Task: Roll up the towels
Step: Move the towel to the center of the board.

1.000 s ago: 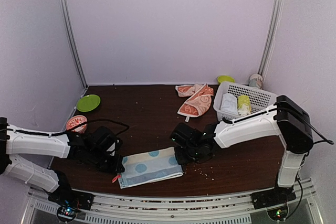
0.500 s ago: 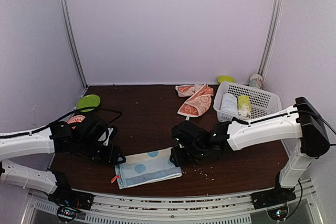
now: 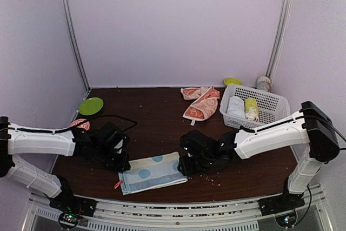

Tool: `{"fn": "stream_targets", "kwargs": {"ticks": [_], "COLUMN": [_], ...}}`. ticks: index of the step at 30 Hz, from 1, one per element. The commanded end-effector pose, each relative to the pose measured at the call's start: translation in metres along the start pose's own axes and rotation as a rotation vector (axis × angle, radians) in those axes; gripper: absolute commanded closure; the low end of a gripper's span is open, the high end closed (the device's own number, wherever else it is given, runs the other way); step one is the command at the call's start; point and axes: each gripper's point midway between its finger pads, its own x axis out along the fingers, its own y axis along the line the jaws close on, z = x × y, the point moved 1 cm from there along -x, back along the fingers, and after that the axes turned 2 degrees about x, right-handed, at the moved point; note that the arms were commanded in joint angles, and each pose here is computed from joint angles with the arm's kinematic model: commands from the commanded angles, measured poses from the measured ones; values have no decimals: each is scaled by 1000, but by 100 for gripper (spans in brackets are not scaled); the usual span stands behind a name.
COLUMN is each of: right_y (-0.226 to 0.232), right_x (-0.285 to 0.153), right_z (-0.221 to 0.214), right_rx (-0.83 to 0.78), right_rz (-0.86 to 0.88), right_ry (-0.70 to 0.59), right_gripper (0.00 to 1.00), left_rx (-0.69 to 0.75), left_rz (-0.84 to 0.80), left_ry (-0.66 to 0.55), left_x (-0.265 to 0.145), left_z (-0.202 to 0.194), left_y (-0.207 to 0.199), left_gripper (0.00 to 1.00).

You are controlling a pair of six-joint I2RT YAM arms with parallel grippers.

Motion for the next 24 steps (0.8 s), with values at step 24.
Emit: {"fn": "stream_targets", "kwargs": {"ticks": [24], "right_y": [-29], "right_x": [28], "right_z": [-7], "right_rx": [348], "right_rz": [172], "right_ry": [26], "right_gripper": [52], "left_rx": [-81], "left_rz": [104], "left_ry": [-7], "left_x": [28], "left_z": [-41], "left_y": [57], "left_gripper": [100]}}
